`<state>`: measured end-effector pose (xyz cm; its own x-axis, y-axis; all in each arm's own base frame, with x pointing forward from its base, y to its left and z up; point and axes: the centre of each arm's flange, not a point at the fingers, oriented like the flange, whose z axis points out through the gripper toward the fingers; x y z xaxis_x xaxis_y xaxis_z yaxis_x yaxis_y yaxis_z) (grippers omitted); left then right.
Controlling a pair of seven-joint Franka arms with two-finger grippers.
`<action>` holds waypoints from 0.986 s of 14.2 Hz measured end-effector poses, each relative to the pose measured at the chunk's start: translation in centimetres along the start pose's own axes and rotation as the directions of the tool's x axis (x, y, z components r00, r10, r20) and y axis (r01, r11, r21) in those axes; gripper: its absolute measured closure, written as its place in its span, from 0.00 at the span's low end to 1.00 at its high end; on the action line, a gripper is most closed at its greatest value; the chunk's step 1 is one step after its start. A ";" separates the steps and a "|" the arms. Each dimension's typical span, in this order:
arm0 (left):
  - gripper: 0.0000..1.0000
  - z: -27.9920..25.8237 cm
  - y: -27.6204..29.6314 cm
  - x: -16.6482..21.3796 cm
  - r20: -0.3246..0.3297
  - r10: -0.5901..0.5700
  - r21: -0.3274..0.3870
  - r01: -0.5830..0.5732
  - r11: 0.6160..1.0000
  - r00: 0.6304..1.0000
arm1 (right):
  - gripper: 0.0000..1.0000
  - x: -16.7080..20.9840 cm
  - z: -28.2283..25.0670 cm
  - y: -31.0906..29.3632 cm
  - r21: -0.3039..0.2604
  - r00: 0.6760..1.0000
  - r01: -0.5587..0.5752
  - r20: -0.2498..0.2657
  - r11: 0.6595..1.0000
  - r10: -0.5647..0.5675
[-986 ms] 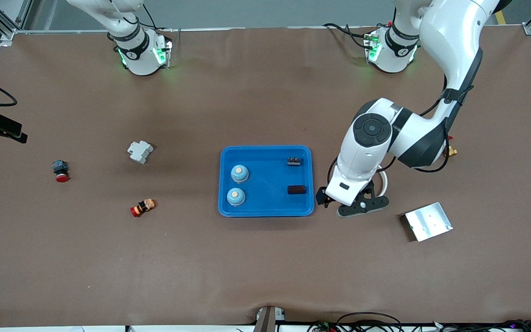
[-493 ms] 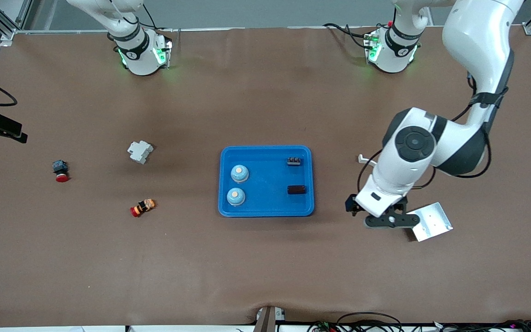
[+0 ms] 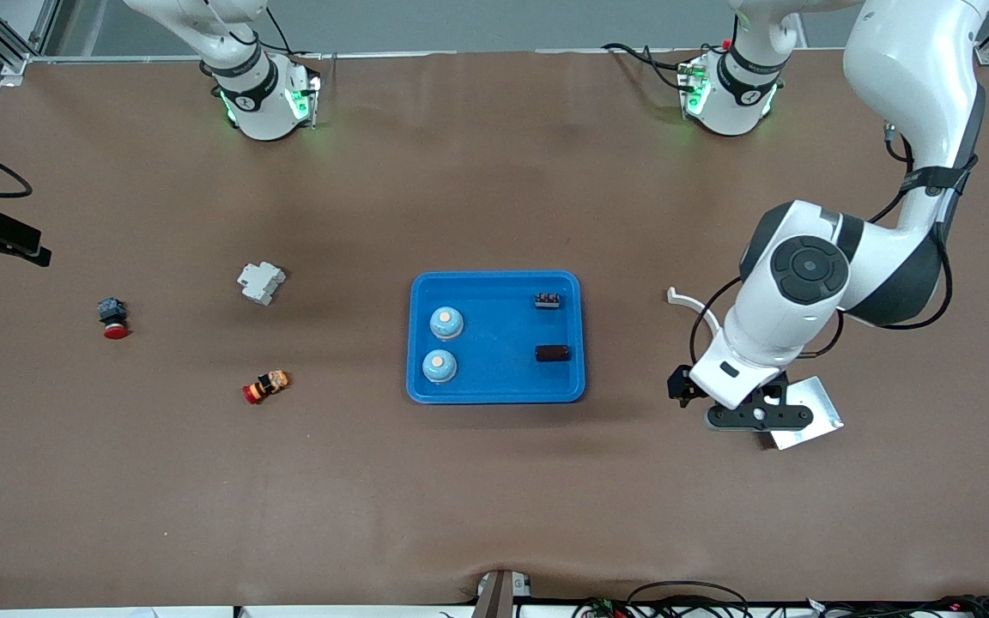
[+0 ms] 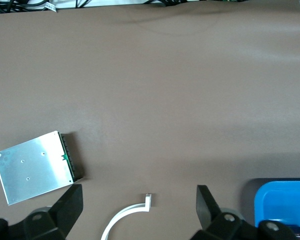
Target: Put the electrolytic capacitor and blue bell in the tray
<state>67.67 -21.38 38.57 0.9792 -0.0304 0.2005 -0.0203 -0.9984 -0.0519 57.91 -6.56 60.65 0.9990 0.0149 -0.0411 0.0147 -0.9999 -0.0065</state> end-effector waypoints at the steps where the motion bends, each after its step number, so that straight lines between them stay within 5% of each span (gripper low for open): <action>1: 0.00 -0.2 -0.2 0.1 -0.003 -0.003 0.001 0.003 1.000 1.000 | 0.00 0.0 0.0 0.0 0.000 1.000 0.000 0.000 1.000 0.000; 9: 0.00 -4.9 -2.5 -0.2 0.024 -0.047 0.044 0.046 0.998 0.999 | 0.00 0.0 0.0 0.0 0.000 1.000 0.000 0.000 1.000 0.000; 14: 0.00 -8.1 -6.3 0.2 0.043 -0.015 -0.009 0.015 1.000 0.999 | 0.00 0.0 0.0 0.0 0.001 1.000 0.000 0.000 1.000 0.000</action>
<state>66.39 -15.50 46.82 0.9871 -0.0133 0.1593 -0.0070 -0.9992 -0.0400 57.91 -6.54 60.64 0.9990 0.0151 -0.0411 0.0147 -0.9999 -0.0080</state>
